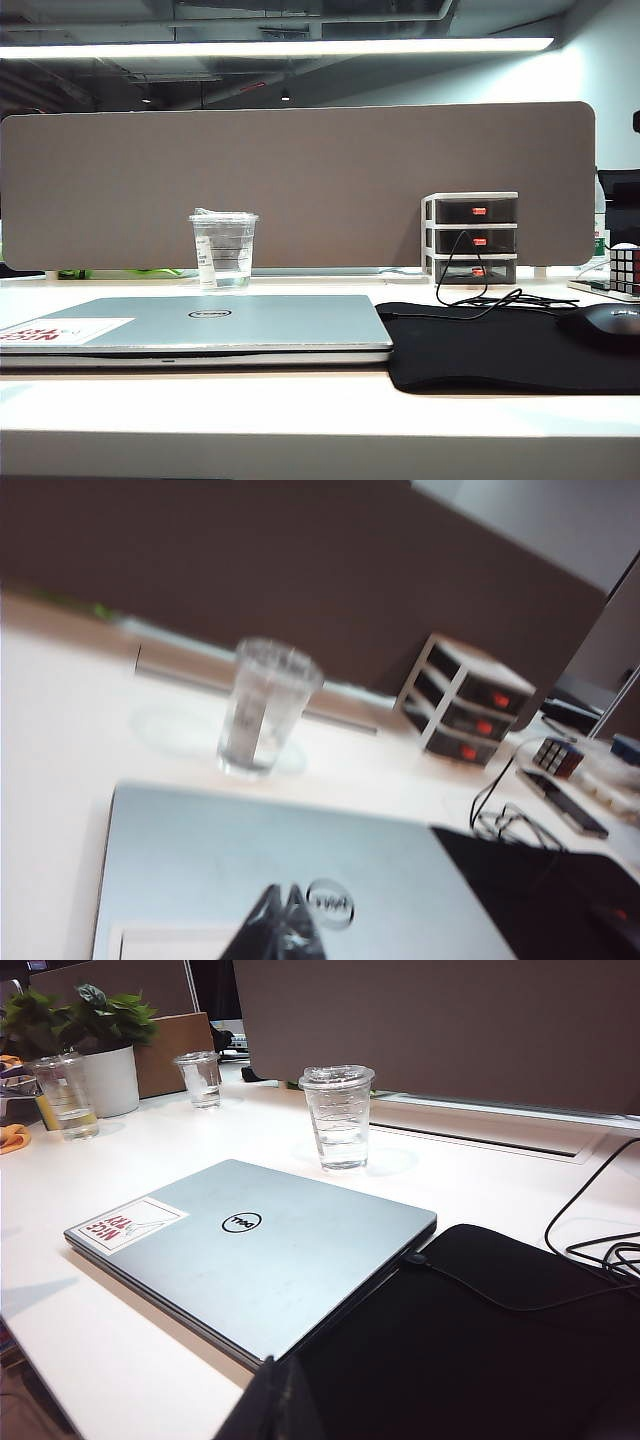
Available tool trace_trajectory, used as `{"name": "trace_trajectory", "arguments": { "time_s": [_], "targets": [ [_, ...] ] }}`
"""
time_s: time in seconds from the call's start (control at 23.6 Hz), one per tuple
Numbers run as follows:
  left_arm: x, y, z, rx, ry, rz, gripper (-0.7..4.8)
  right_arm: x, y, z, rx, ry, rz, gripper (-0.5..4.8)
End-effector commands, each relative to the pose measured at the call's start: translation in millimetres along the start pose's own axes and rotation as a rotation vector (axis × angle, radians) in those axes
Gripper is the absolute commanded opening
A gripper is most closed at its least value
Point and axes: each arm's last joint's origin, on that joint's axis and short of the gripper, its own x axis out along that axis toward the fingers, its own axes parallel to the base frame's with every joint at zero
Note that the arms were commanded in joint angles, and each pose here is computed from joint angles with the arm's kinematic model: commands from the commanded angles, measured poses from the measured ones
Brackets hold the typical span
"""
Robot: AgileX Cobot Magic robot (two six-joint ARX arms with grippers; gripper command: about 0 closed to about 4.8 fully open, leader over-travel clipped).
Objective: Pick up the coffee cup and place it on the left side of the laptop.
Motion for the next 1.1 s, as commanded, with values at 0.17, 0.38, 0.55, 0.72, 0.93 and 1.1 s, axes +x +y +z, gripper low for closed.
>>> {"name": "trace_trajectory", "arguments": {
  "time_s": [0.17,0.38,0.55,0.72,0.93,1.1],
  "targets": [
    [5,-13.6,39,0.117,-0.051,-0.007,-0.02,0,0,-1,0.000,-0.005,0.003,-0.01],
    [47,-10.6,65,0.126,-0.050,-0.058,0.31,0,0,-1,0.000,-0.004,0.003,-0.01],
    [85,-1.2,76,0.151,-0.091,-0.078,2.16,0,0,-1,0.004,-0.004,0.003,-0.01],
    [114,12.2,70,0.240,-0.022,-0.041,3.45,0,0,-1,0.005,-0.004,0.003,-0.01],
    [137,26.1,56,0.365,0.010,-0.032,4.79,0,0,-1,0.004,-0.004,0.003,-0.01],
    [146,34.3,44,0.359,0.042,-0.026,4.79,0,0,-1,0.004,-0.004,0.003,-0.01]
  ]
}}
